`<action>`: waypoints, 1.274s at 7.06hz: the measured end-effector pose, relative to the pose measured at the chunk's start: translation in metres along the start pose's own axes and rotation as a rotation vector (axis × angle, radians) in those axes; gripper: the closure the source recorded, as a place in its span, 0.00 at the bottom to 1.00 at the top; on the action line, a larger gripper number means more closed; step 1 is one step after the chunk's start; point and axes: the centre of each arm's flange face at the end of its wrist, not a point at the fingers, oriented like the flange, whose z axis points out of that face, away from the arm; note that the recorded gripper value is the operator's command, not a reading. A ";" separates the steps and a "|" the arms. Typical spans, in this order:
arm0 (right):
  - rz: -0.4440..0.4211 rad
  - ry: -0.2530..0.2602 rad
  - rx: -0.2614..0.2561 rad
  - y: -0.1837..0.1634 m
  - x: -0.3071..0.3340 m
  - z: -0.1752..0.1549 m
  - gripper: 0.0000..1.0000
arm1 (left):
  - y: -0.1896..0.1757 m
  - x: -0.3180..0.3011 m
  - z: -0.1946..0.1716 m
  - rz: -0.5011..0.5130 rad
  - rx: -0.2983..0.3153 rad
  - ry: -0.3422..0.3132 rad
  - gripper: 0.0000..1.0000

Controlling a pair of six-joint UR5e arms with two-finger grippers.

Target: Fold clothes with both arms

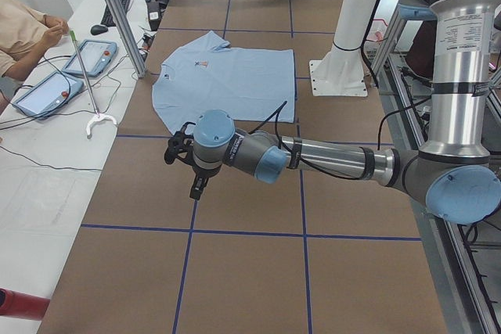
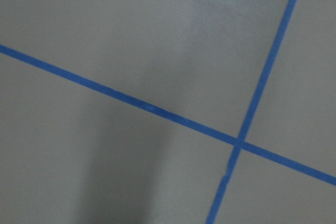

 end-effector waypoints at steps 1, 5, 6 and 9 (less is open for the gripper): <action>0.011 -0.018 0.034 -0.027 -0.032 0.019 0.00 | -0.002 0.004 0.002 0.013 0.002 0.004 0.00; 0.232 -0.015 0.182 -0.164 -0.184 0.096 0.00 | -0.011 0.027 0.016 0.079 -0.002 0.028 0.00; 0.313 -0.021 0.234 -0.184 -0.222 0.105 0.00 | -0.011 0.028 0.018 0.085 -0.001 0.029 0.00; 0.636 -0.121 0.348 -0.216 -0.289 0.125 0.04 | -0.013 0.029 0.018 0.092 0.003 0.030 0.00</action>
